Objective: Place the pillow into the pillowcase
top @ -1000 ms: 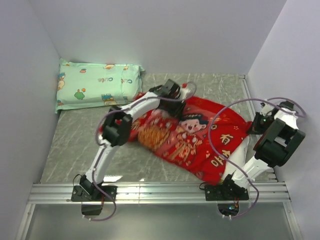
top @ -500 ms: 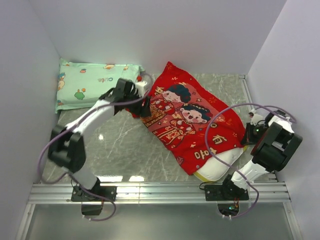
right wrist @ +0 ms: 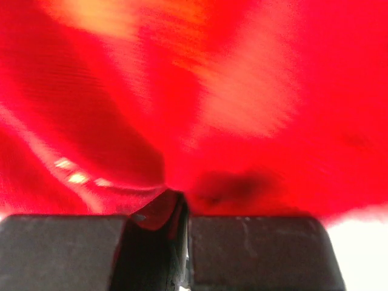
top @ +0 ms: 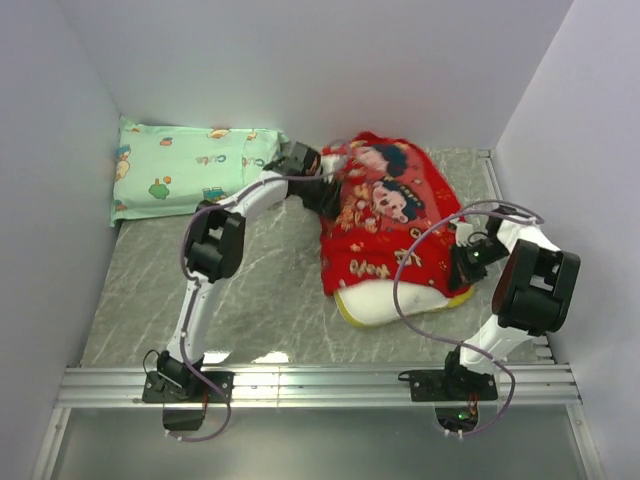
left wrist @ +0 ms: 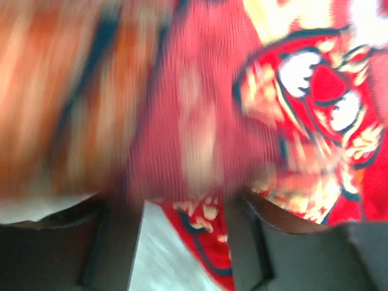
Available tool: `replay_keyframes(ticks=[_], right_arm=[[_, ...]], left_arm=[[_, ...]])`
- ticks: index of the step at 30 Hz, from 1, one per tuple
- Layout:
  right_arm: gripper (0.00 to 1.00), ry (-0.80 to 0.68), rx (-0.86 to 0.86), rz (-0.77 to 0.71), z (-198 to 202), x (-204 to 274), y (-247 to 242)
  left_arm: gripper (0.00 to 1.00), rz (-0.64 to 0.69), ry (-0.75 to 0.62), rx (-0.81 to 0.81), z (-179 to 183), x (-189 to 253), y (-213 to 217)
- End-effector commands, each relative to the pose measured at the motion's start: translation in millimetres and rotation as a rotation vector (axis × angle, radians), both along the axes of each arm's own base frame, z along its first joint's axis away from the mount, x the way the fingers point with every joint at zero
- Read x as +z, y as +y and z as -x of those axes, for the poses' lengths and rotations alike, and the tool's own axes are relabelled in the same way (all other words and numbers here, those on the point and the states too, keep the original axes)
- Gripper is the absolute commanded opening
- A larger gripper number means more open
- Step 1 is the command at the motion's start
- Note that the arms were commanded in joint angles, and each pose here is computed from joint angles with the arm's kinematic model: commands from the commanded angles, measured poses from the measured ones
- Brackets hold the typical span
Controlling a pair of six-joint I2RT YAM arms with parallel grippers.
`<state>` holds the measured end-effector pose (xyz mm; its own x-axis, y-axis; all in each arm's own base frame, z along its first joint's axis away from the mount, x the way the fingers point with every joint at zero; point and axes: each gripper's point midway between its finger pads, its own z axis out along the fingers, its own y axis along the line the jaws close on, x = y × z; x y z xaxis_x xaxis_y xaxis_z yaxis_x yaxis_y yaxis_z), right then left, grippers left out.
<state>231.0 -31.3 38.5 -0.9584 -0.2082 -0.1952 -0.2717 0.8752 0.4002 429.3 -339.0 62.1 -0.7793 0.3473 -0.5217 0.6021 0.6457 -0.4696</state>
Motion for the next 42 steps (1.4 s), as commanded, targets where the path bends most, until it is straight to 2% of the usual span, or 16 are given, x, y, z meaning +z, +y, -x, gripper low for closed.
replay_keyframes(ticks=[1, 2, 3, 4, 5, 6, 7, 10, 13, 16, 20, 23, 30, 34, 37, 42], right_arm=[[0.0, -0.044, 0.061, -0.131, -15.5, 17.7, 45.4], [0.0, -0.058, 0.074, -0.139, -20.6, 21.0, 51.6], [0.03, -0.075, 0.081, -0.144, -26.9, 26.4, 53.6], [0.1, -0.086, 0.09, -0.149, -29.2, 30.1, 55.3], [0.24, -0.102, 0.09, -0.143, -31.9, 34.0, 54.5], [0.3, -0.118, 0.09, -0.126, -34.8, 37.4, 51.9], [0.4, -0.13, 0.096, -0.099, -35.0, 40.1, 47.5], [0.53, -0.211, 0.094, -0.015, -32.8, 62.0, 29.4], [0.66, -0.312, 0.103, 0.099, -26.0, 87.6, 11.5], [0.73, -0.417, 0.114, 0.276, -23.3, 102.9, -12.1], [0.77, -0.531, 0.125, 0.441, -25.2, 113.3, -35.2], [0.78, -0.51, 0.151, 0.479, -18.7, 101.4, -48.0], [0.79, -0.491, 0.209, 0.434, -18.0, 78.0, -68.1], [0.8, -0.525, 0.278, 0.362, -18.2, 68.4, -53.4], [0.81, -0.558, 0.336, 0.324, -18.6, 61.2, -39.6], [0.81, -0.547, 0.365, 0.292, -18.3, 45.5, -26.1]], left_arm=[[0.63, 0.1, -0.336, 0.04, -83.1, 88.2, -0.8], [0.66, 0.099, -0.362, 0.032, -81.7, 95.9, 6.6], [0.68, 0.086, -0.375, -0.019, -58.4, 100.0, 20.2], [0.71, 0.084, -0.376, -0.04, -44.0, 100.6, 30.5], [0.73, 0.08, -0.398, -0.047, -34.3, 101.9, 42.9], [0.74, 0.042, -0.389, -0.072, -0.7, 91.9, 63.7], [0.76, 0.029, -0.389, -0.073, 11.2, 87.9, 77.4], [0.78, 0.038, -0.327, -0.114, 64.6, 72.3, 106.8], [0.79, -0.004, -0.33, -0.119, 88.4, 49.3, 125.5], [0.8, -0.028, -0.356, -0.138, 99.5, 27.5, 120.0], [0.82, -0.079, -0.471, -0.172, 99.8, 10.0, 103.5], [0.82, -0.096, -0.565, -0.209, 88.2, 18.7, 79.3], [0.76, -0.07, -0.525, -0.242, 67.4, 6.6, 41.1], [0.53, -0.06, -0.493, -0.223, 58.5, 4.8, 31.6], [0.4, -0.051, -0.483, -0.22, 57.7, 5.1, 29.0], [0.26, -0.028, -0.439, -0.213, 61.4, 0.7, 24.9]])
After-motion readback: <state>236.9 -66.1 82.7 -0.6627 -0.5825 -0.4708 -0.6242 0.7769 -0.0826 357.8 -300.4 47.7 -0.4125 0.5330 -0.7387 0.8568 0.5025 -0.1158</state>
